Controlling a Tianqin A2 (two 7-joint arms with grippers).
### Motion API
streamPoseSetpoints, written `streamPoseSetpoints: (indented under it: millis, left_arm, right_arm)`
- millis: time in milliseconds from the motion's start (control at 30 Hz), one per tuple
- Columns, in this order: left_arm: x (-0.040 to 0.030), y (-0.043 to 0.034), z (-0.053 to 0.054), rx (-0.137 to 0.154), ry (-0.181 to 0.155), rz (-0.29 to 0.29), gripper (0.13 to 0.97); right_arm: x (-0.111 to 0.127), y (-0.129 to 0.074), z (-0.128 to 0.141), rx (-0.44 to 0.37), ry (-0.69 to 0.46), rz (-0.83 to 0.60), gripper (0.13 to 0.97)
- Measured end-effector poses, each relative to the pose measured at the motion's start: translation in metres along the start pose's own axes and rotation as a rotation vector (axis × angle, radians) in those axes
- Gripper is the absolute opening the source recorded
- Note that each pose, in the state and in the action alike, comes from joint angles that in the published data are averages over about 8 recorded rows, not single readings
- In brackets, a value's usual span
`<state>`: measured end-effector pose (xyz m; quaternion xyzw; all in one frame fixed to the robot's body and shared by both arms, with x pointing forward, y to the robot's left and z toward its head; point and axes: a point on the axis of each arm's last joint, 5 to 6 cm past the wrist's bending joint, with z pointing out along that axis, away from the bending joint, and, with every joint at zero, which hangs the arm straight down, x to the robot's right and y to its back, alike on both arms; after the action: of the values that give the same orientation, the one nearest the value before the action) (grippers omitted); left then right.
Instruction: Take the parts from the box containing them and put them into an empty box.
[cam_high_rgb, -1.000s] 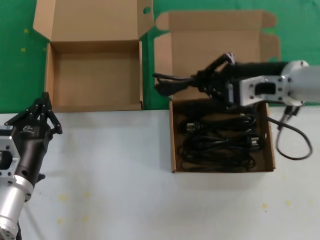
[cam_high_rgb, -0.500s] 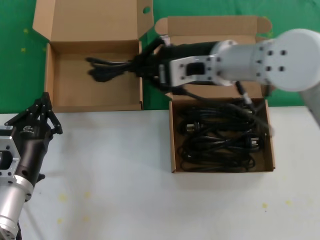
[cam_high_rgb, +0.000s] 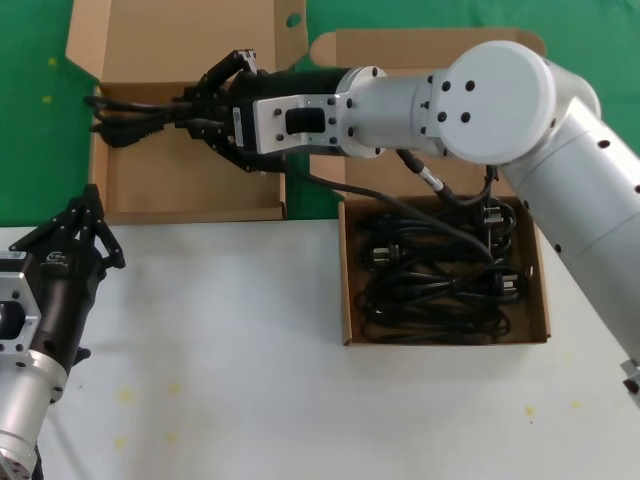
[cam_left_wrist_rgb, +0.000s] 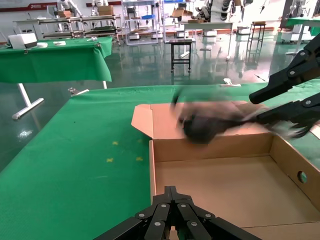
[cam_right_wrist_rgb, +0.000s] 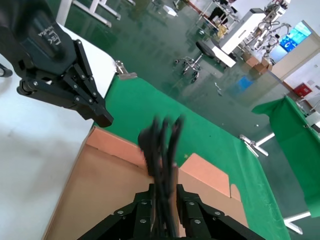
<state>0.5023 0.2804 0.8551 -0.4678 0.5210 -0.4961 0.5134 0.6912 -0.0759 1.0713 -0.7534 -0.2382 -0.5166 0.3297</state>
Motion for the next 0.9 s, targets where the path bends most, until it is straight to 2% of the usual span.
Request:
streamPoseSetpoints:
  millis: [167, 333, 633, 900]
  left_arm:
    - [0.0, 0.0, 0.0, 0.0, 0.0, 0.0, 0.144]
    - [0.0, 0.0, 0.0, 0.0, 0.0, 0.0, 0.144]
    - [0.0, 0.0, 0.0, 0.0, 0.0, 0.0, 0.144]
    - [0.0, 0.0, 0.0, 0.0, 0.0, 0.0, 0.144]
  right_arm:
    - [-0.001, 0.002, 0.0, 0.003, 0.01, 0.003, 0.246]
    - [0.002, 0.011, -0.014, -0.003, 0.036, 0.018, 0.279]
    - [0.003, 0.04, -0.078, -0.036, 0.152, 0.107, 0.411]
    - [-0.012, 0.065, -0.134, -0.08, 0.233, 0.175, 0.607]
